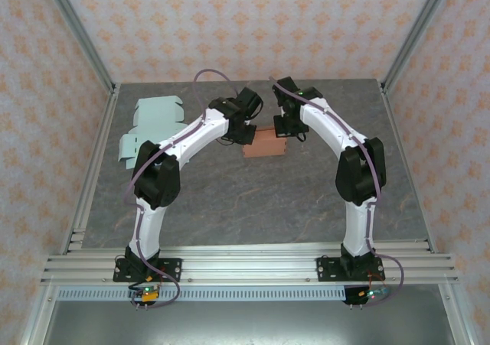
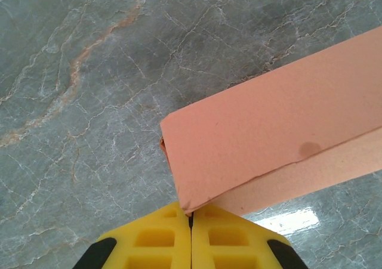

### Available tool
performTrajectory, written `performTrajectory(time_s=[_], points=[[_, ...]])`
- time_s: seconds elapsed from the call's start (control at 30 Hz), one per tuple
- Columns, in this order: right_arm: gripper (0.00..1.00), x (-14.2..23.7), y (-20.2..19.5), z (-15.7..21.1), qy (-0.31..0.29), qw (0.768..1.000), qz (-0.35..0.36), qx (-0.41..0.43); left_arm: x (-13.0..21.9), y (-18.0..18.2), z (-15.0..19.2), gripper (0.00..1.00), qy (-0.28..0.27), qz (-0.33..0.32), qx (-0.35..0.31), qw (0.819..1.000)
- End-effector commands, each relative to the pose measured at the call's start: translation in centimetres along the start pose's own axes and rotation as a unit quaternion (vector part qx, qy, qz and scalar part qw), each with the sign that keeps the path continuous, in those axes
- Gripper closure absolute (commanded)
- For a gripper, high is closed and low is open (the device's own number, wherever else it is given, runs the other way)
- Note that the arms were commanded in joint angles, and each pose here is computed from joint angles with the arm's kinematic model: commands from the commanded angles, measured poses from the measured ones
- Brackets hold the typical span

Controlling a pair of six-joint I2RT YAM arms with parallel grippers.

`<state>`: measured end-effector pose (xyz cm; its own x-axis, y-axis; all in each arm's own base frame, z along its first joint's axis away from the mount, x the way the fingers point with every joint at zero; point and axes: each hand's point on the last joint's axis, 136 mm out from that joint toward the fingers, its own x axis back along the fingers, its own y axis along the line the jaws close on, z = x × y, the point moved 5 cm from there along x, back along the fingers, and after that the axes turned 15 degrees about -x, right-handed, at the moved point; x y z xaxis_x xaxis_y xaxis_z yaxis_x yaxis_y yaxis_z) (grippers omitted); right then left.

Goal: Fold the paper box

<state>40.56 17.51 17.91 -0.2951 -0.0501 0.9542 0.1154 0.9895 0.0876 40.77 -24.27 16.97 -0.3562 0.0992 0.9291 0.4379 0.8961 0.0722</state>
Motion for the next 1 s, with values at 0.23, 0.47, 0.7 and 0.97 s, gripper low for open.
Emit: performTrajectory(time_s=[0.23,0.47,0.7,0.97], points=[[0.97,0.2,1.8,0.7,0.04,0.997,-0.051,-0.036,-0.4,-1.2,0.0,0.94,0.008,0.002,-0.005,1.0],[0.86,1.6,1.9,0.9,0.037,0.997,-0.066,-0.026,-0.5,-1.0,0.3,0.94,0.011,-0.009,-0.006,1.0],[0.75,2.3,0.6,0.9,0.0,0.998,-0.06,-0.011,-0.6,-0.6,0.4,0.94,0.011,-0.023,-0.007,1.0],[0.65,3.8,-1.2,1.1,-0.061,0.996,-0.06,-0.011,-0.5,-0.5,0.3,0.94,0.011,-0.028,-0.008,1.0]])
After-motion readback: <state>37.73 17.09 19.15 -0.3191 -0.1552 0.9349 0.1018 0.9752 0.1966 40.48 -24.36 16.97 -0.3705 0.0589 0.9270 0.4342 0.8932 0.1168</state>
